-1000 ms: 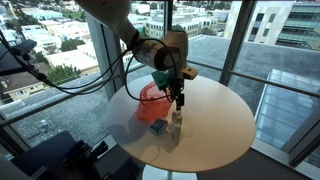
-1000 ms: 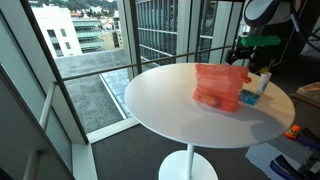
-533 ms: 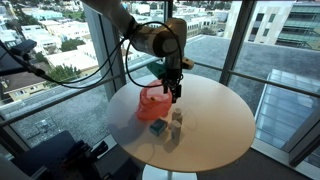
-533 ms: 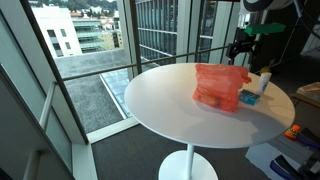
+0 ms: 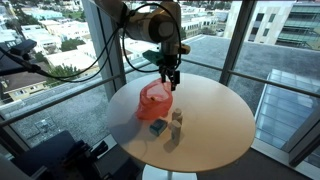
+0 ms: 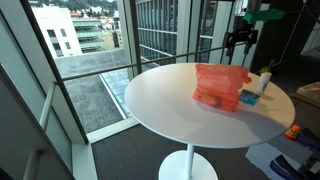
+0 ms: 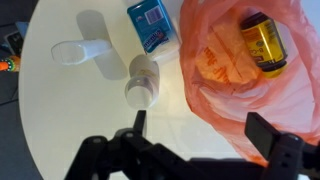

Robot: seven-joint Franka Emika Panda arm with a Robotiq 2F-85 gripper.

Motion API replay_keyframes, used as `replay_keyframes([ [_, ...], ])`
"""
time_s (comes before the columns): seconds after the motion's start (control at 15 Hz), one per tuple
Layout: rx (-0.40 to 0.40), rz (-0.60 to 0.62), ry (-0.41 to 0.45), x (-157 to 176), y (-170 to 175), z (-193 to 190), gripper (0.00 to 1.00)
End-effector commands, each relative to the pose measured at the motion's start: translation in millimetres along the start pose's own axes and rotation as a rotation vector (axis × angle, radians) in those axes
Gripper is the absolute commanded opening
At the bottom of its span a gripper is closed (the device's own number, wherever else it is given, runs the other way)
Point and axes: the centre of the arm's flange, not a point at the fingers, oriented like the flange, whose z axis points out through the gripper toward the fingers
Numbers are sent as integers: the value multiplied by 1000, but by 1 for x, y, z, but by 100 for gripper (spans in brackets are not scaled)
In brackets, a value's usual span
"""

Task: Remove the white bottle from the plastic and put it on the table

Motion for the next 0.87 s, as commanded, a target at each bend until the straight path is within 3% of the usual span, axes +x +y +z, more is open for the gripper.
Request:
replay_keyframes([
  [0.0,7,-16,36,-8,-4,-37,100],
  [0.4,35,-9,87,-12,-7,-73,100],
  [0.8,44,-17,90,-9,-8,-62,100],
])
